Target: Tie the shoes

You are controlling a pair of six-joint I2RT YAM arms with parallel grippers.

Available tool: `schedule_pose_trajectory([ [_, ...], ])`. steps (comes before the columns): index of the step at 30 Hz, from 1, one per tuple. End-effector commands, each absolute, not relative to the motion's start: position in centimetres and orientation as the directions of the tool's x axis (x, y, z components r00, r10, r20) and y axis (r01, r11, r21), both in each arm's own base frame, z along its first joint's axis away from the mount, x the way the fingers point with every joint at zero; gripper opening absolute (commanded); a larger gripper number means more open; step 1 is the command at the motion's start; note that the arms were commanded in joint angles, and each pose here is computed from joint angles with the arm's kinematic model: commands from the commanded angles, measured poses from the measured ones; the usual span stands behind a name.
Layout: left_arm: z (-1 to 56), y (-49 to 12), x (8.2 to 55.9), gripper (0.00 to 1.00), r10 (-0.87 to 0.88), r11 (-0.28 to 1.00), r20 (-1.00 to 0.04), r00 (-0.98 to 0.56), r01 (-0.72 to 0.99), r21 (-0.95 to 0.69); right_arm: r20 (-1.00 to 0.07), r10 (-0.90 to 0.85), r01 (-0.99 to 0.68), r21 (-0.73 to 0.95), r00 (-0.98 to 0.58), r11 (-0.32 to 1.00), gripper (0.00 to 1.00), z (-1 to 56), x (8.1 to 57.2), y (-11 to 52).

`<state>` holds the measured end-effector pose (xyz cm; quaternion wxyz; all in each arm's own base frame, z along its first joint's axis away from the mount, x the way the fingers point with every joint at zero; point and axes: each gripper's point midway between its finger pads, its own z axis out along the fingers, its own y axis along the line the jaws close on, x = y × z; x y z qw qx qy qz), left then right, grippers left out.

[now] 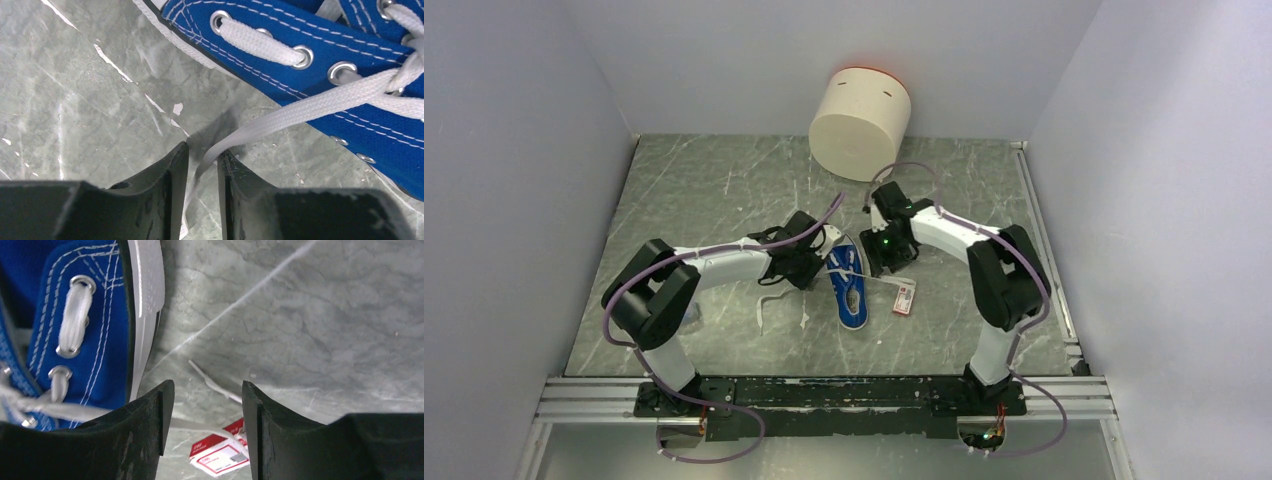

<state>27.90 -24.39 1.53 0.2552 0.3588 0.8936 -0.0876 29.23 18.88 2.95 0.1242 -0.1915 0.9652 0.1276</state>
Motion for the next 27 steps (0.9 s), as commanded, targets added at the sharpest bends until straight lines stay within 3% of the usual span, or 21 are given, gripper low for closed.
schedule_pose_trajectory([
  [1,1.4,-24.7,27.5,0.29,0.594,0.723,-0.516,-0.617,0.691,0.006,-0.249,-0.468,-0.485,0.009,-0.848,0.874,0.56,2.0,29.8,17.5],
  [10,2.7,-24.5,27.5,0.21,0.581,0.729,-0.538,-0.611,0.684,0.01,-0.188,-0.49,-0.489,-0.052,-0.852,0.871,0.53,-0.1,28.9,15.9],
  [12,3.0,-24.7,27.4,0.17,0.573,0.727,-0.55,-0.608,0.686,-0.001,-0.182,-0.489,-0.489,-0.051,-0.853,0.871,0.47,-0.8,28.4,15.5],
  [16,3.9,-25.3,27.5,0.08,0.55,0.721,-0.591,-0.59,0.693,-0.02,-0.249,-0.44,-0.444,-0.042,-0.863,0.895,0.21,0.4,29.5,16.3],
  [18,4.6,-25.8,27.7,0.06,0.536,0.71,-0.628,-0.564,0.704,-0.026,-0.344,-0.34,-0.371,0.026,-0.875,0.928,0.0,2.7,31.4,16.6],
  [21,5.8,-26.2,27.9,0.05,0.519,0.696,-0.675,-0.524,0.718,-0.022,-0.47,-0.065,-0.196,0.237,-0.881,0.952,0.0,7.2,34.4,15.8],
  [23,6.8,-26.6,28.2,0.05,0.505,0.688,-0.707,-0.496,0.725,-0.017,-0.491,0.073,-0.126,0.36,-0.868,0.925,0.0,9.6,35.4,14.7],
  [27,8.8,-27.3,28.7,0.05,0.474,0.668,-0.766,-0.433,0.744,-0.007,-0.494,0.181,-0.103,0.495,-0.85,0.863,0.0,13.1,35.7,14.1],
])
